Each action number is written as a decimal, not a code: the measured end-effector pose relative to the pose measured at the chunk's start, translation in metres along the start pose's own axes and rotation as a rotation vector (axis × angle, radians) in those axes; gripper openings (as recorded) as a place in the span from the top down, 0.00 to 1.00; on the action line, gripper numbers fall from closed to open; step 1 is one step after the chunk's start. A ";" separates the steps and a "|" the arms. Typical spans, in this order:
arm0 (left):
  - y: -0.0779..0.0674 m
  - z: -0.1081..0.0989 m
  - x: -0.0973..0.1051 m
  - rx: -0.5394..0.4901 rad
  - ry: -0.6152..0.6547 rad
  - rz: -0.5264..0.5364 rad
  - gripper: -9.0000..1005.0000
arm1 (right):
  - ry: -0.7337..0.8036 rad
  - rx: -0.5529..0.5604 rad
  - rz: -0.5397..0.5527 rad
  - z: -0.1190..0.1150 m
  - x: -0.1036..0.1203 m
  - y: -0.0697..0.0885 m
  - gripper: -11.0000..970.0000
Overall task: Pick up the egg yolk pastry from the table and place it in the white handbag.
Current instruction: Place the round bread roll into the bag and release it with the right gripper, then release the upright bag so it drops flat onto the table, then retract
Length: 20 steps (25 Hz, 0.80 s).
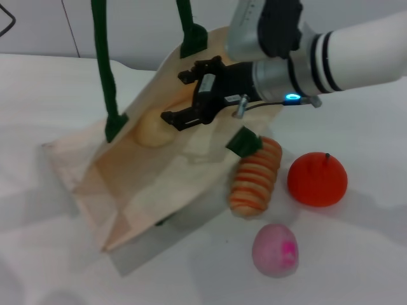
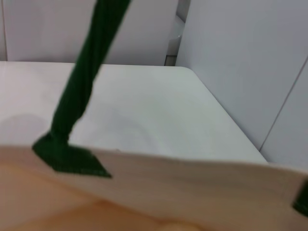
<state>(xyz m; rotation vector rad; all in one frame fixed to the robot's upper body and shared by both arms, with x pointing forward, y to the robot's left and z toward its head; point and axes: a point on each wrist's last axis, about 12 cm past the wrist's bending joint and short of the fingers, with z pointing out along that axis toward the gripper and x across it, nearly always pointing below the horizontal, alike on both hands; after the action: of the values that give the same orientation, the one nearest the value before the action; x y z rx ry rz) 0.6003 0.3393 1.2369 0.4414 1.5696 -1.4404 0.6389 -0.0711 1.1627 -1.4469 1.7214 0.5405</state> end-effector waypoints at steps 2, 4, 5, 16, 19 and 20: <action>0.000 -0.002 0.000 -0.005 -0.008 0.002 0.77 | -0.001 -0.002 0.014 -0.005 0.004 -0.001 0.13; 0.001 -0.005 0.000 -0.016 -0.021 0.005 0.77 | 0.001 0.005 0.034 -0.013 0.008 -0.004 0.11; 0.001 -0.007 0.000 -0.021 -0.028 0.006 0.77 | 0.002 0.017 0.044 -0.017 0.011 -0.006 0.10; 0.011 -0.025 0.007 -0.123 -0.130 -0.019 0.76 | -0.114 0.318 0.222 -0.103 0.057 -0.035 0.09; 0.014 -0.030 0.010 -0.155 -0.142 -0.030 0.74 | -0.183 0.400 0.269 -0.125 0.067 -0.039 0.09; 0.015 -0.032 0.011 -0.165 -0.145 -0.033 0.73 | -0.209 0.415 0.275 -0.130 0.069 -0.039 0.09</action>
<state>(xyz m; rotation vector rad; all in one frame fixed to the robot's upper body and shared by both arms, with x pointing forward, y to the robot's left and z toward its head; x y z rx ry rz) 0.5941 0.3684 1.2150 0.2103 1.5693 -1.3248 0.6353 -0.2205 1.1901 -0.8406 1.7462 0.4272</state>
